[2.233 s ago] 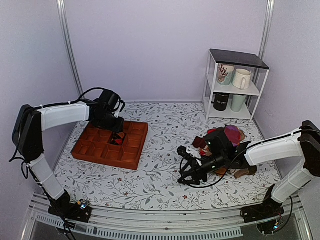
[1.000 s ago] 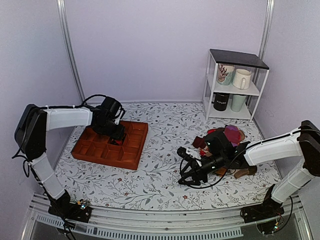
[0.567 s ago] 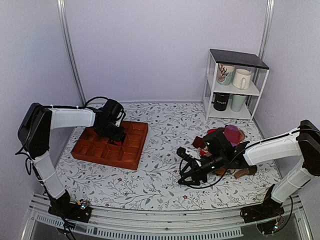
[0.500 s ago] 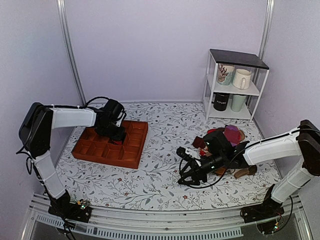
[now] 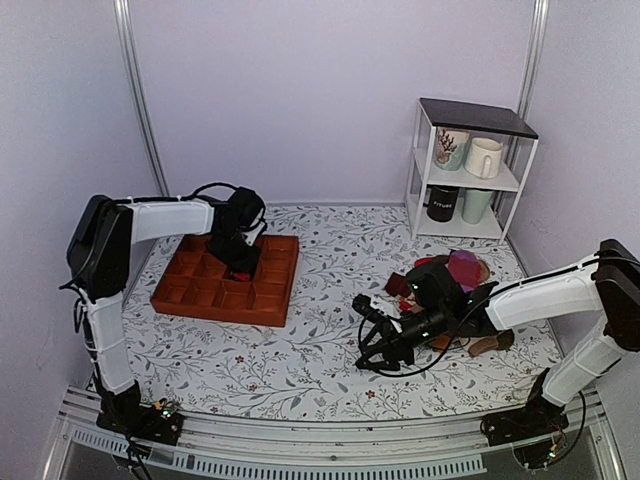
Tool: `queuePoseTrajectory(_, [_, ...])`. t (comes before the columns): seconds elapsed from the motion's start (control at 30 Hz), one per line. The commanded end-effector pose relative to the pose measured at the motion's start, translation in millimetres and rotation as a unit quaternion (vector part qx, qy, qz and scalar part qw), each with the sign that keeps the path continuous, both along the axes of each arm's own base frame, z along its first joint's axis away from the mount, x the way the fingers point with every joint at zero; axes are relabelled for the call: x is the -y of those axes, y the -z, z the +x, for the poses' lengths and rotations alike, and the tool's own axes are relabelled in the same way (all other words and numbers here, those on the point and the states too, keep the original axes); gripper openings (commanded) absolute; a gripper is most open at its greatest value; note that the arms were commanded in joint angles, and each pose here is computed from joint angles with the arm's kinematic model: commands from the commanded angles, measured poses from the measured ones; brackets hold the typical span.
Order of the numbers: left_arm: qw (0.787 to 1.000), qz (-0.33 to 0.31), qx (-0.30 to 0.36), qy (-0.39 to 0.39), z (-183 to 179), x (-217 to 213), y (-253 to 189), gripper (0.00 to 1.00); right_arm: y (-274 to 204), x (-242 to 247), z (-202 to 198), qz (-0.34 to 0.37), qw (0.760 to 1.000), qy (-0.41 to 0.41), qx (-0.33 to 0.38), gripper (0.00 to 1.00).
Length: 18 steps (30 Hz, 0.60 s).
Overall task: Roll the socks
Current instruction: Adjust the pair of socks in the storage box.
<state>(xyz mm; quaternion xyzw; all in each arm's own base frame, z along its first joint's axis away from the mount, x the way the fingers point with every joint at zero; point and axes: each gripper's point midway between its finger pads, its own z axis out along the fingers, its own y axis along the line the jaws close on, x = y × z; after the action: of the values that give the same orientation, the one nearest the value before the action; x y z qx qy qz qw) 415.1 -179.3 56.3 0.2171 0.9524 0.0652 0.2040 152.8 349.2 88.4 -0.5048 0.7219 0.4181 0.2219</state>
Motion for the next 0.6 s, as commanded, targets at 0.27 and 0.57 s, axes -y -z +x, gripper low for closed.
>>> queuePoseTrajectory(0.27, [0.971,0.086,-0.215,0.052,-67.9,-2.4,115.7,0.0,-5.5,-1.6,2.8,0.007,1.0,-0.002,0.002,0.56])
queuePoseTrajectory(0.57, [0.969,0.108,-0.219,0.047,-74.5,-11.4,126.6,0.24,-8.8,0.1,1.8,0.009,1.0,0.0,0.006,0.56])
